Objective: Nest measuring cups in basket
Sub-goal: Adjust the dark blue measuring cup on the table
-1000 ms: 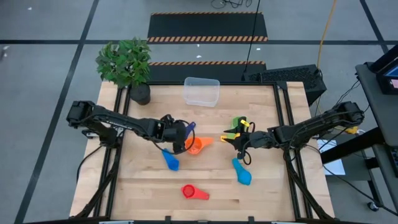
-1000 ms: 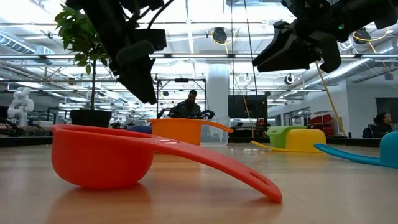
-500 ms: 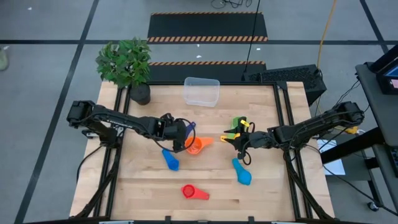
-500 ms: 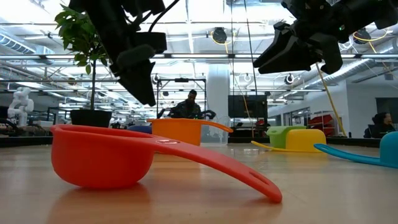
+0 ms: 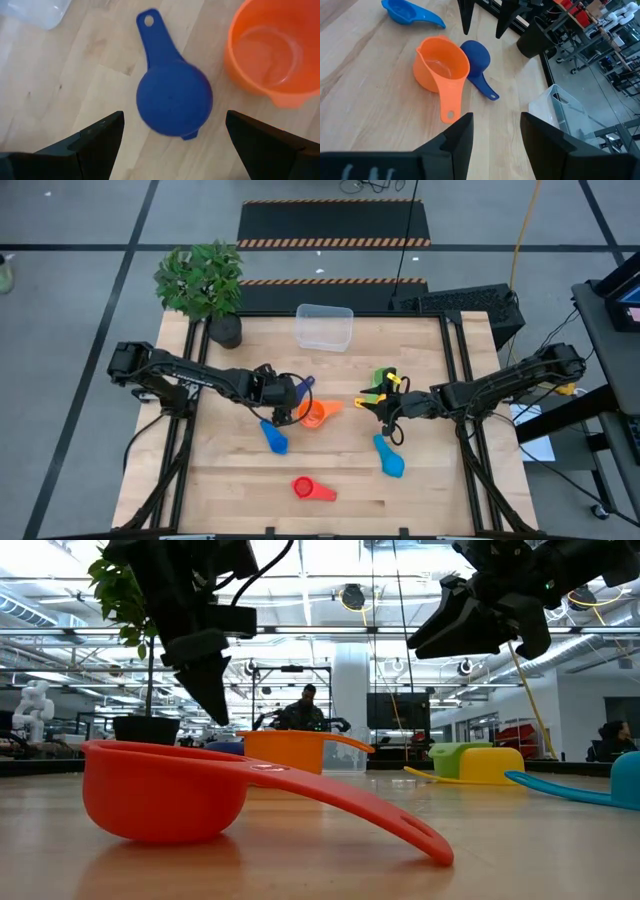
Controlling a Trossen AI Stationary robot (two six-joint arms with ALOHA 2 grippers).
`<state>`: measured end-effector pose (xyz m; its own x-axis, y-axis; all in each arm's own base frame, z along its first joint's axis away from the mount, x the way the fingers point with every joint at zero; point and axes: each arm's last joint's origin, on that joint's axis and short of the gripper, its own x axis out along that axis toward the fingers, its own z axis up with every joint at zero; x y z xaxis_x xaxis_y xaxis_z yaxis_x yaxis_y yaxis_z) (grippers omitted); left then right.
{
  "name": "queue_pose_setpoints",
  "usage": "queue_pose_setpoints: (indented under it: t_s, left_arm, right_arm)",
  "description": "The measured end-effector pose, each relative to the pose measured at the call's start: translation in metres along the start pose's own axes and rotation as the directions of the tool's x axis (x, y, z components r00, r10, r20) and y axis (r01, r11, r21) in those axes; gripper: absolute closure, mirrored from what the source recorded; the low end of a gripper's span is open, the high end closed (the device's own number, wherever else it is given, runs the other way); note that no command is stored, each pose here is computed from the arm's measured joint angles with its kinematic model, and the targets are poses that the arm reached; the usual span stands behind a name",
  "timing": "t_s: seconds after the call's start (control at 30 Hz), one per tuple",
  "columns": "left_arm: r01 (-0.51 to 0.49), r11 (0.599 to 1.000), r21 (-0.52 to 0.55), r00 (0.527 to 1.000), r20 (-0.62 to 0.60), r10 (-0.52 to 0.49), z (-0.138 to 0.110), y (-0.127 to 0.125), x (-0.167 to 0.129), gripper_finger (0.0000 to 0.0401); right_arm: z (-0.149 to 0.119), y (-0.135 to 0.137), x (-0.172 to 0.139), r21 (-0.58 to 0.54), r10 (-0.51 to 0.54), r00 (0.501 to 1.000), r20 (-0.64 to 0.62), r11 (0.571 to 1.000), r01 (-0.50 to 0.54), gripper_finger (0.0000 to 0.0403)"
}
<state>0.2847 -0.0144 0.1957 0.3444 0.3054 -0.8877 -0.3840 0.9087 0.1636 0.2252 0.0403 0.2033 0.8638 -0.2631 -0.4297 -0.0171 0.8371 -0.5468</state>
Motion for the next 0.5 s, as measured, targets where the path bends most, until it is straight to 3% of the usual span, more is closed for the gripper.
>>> queue_pose_setpoints:
  t_s: [0.5]
  left_arm:
    - [0.026, 0.999, 0.029, 0.997, 0.072, -0.028, 0.0080, -0.0013, 0.0003, 0.0048]
  right_arm:
    - [-0.0003, 0.0001, 0.0000, 0.000, 0.002, 1.000, -0.003, 1.000, -0.002, 0.0247]
